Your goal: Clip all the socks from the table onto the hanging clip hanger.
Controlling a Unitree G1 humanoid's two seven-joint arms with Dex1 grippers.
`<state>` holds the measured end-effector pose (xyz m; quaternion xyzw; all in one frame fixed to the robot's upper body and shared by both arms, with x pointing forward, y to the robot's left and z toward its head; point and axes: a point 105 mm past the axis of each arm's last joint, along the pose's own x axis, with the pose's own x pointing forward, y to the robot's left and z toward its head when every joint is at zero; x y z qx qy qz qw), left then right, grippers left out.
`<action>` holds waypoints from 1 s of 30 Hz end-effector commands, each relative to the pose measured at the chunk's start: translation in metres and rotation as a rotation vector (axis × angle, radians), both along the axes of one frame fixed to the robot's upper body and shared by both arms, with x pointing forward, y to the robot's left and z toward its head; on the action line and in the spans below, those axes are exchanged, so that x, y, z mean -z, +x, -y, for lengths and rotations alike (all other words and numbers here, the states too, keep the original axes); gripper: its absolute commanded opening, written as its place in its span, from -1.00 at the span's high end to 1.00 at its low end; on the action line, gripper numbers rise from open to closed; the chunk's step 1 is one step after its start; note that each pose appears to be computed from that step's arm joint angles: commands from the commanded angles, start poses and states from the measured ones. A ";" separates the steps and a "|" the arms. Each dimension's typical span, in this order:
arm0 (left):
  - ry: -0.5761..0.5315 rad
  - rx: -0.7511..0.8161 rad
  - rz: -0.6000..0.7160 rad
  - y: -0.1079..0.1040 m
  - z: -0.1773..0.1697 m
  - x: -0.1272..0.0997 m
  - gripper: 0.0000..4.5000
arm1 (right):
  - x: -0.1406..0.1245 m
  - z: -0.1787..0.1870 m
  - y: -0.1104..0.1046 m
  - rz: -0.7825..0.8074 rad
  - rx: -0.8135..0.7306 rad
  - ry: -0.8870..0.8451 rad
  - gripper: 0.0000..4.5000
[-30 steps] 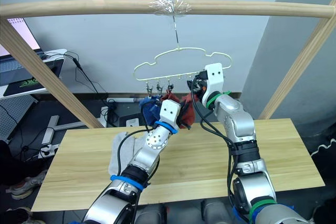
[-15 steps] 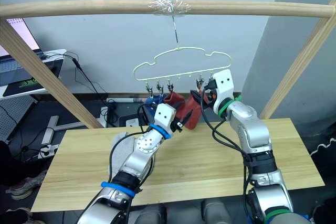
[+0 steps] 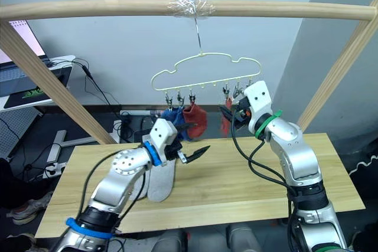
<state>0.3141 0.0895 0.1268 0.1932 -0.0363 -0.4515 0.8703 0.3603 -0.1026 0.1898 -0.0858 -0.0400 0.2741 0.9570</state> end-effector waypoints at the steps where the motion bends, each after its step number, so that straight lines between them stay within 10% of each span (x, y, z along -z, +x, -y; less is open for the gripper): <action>1: -0.022 0.034 0.055 -0.003 -0.001 -0.030 -1.00 | -0.015 0.007 0.004 0.033 0.064 0.073 -0.65; 4: -0.011 0.028 0.084 0.000 -0.004 -0.040 -1.00 | -0.015 0.007 0.010 0.021 0.090 0.090 -0.18; 30: 0.028 0.017 0.174 0.009 -0.001 -0.060 -1.00 | -0.001 0.010 0.052 -0.040 0.217 0.096 -0.01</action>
